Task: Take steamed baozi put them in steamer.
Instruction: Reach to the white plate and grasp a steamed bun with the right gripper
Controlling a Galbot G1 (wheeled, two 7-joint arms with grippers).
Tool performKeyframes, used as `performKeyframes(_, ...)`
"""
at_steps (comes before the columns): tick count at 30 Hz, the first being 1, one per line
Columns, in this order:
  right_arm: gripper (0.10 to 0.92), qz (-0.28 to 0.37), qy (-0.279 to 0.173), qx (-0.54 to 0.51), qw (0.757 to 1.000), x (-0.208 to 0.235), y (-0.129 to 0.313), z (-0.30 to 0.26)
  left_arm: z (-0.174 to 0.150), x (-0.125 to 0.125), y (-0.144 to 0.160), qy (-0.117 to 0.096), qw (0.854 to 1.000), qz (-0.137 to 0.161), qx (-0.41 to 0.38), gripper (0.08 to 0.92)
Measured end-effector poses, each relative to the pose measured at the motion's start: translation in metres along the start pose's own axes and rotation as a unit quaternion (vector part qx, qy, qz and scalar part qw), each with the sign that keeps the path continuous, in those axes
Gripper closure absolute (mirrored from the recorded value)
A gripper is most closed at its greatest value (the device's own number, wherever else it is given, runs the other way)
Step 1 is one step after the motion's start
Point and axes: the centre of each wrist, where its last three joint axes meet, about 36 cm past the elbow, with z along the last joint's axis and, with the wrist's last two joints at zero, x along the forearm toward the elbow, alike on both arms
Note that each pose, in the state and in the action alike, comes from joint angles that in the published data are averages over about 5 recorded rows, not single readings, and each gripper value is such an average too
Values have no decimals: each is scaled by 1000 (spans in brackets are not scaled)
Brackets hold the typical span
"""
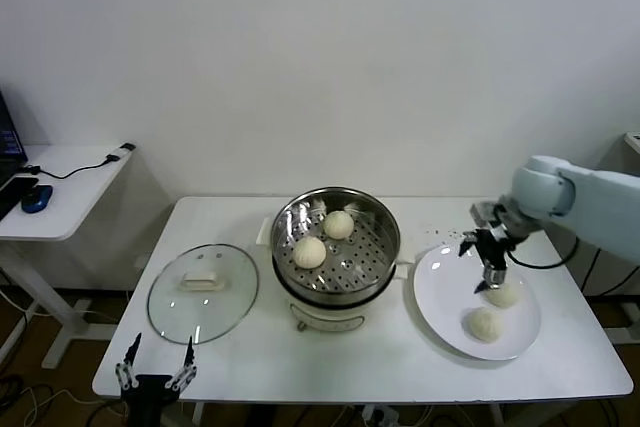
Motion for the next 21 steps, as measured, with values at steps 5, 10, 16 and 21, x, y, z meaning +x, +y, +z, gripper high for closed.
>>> performKeyframes(5, 200, -16, 11, -8, 1000, -33, 16, 15, 1, 0, 0, 3, 1000, -1, -2, 177)
performKeyframes(10, 200, -25, 18, -16, 999, -58, 24, 23, 3, 0, -1, 6, 1000, 0, -3, 177)
performKeyframes(16, 200, -29, 24, -20, 999, -77, 24, 25, 5, 2, -1, 9, 1000, 0, -5, 177)
performKeyframes(21, 200, -30, 28, -20, 999, -87, 21, 24, 6, 2, 0, 11, 1000, 0, -5, 177)
